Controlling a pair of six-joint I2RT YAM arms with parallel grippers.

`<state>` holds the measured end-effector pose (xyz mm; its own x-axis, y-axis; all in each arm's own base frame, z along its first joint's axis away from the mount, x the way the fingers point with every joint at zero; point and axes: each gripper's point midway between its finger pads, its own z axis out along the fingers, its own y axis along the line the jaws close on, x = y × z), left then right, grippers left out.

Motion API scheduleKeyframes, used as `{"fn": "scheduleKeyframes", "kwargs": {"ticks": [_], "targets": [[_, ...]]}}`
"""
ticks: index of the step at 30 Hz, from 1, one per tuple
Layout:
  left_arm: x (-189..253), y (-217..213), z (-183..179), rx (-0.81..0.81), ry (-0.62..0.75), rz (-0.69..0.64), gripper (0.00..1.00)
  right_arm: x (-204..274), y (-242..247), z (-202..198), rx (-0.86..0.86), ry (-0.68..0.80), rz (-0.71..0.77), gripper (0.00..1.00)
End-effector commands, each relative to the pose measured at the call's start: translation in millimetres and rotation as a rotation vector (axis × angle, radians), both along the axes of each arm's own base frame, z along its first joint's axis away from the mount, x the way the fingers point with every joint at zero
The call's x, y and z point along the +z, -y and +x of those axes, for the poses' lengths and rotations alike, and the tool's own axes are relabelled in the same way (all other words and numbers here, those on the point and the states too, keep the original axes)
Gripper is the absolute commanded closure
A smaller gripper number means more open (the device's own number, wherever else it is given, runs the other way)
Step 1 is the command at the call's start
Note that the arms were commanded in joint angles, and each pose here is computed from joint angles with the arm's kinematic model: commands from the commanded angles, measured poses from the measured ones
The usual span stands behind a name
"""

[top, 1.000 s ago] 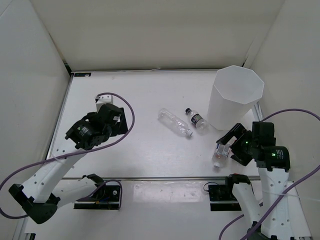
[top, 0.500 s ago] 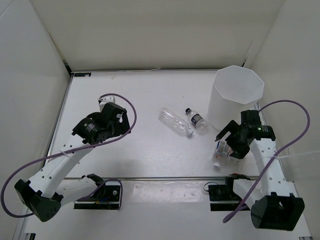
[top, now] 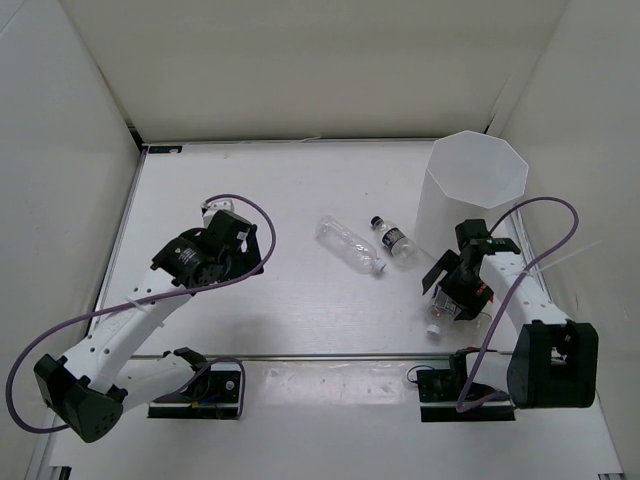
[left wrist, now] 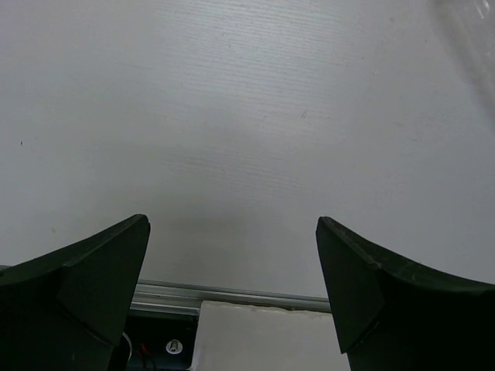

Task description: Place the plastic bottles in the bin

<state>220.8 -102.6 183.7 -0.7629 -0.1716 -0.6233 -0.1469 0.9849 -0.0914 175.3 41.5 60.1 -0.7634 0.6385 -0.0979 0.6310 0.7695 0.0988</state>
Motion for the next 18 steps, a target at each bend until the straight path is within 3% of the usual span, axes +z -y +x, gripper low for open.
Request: {"fn": "scheduleKeyframes", "kwargs": {"ticks": [1,7,8,13,18], "targets": [[-6.2,4.8,-4.7,0.01,-0.026,-0.043,0.0,-6.4,6.0,11.0,-0.026,0.001,-0.044,0.0],[-9.6,6.1,-6.6,0.021,-0.038,-0.057,0.0,-22.1,1.1,0.8,-0.032,-0.046,-0.027,0.06],[-9.6,6.1,-6.6,0.021,-0.038,-0.057,0.0,-24.1,-0.5,-0.1,-0.031,-0.047,-0.018,0.1],[-9.3,4.5,-5.7,0.027,-0.033,-0.049,0.0,-26.3,-5.9,-7.1,-0.027,-0.044,0.017,0.47],[-8.2,5.5,-3.8,0.019,-0.024,-0.05,0.0,-16.1,-15.2,-19.2,0.015,-0.045,0.048,0.62]]}}
